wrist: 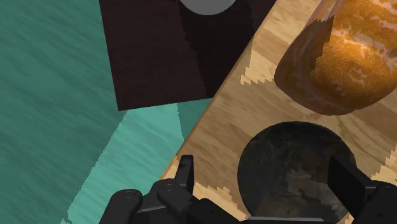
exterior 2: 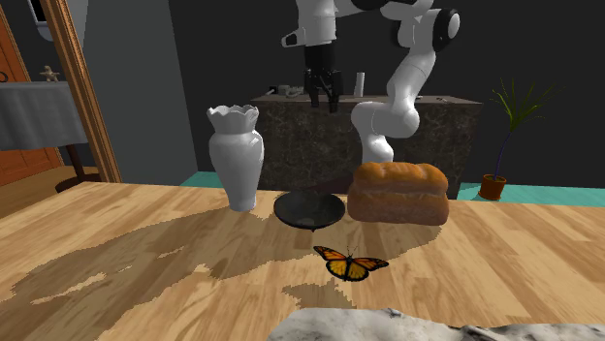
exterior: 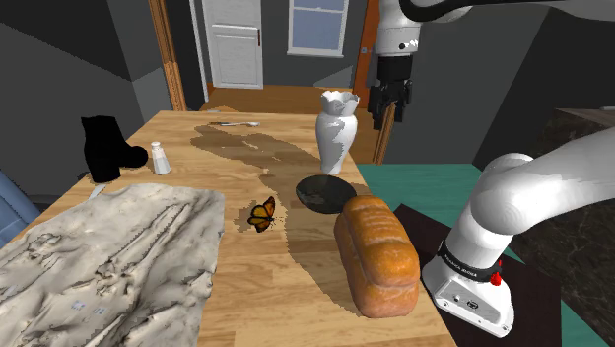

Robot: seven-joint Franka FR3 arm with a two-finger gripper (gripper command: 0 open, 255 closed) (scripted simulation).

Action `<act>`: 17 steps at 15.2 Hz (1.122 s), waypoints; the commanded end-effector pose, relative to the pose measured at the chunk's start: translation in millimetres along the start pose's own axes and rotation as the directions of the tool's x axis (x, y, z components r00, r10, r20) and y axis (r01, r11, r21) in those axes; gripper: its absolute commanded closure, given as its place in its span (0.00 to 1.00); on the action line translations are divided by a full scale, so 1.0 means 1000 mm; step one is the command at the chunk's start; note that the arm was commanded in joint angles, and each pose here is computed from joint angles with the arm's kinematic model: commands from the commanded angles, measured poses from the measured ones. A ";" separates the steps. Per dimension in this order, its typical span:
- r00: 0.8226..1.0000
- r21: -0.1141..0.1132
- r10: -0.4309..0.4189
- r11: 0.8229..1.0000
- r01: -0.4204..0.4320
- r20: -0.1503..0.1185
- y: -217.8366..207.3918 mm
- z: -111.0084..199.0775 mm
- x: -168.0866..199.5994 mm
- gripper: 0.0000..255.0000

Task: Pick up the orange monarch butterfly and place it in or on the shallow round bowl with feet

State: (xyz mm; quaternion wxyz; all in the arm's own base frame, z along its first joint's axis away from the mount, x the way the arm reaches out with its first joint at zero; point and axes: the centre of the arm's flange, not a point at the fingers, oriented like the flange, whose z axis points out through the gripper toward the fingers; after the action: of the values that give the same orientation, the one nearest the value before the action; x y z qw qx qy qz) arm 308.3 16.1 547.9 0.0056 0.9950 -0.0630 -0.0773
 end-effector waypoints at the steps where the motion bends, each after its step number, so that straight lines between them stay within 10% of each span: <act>1: 1.000 0.000 0.000 1.000 0.000 0.000 0.000 0.000 0.000 0.00; 17: 0.960 -0.027 0.196 0.978 -0.206 -0.199 -0.185 0.107 0.028 0.00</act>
State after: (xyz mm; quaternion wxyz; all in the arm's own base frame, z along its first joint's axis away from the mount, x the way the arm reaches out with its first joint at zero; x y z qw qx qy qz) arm 337.2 182.9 442.3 0.0425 0.9871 -0.1536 0.0131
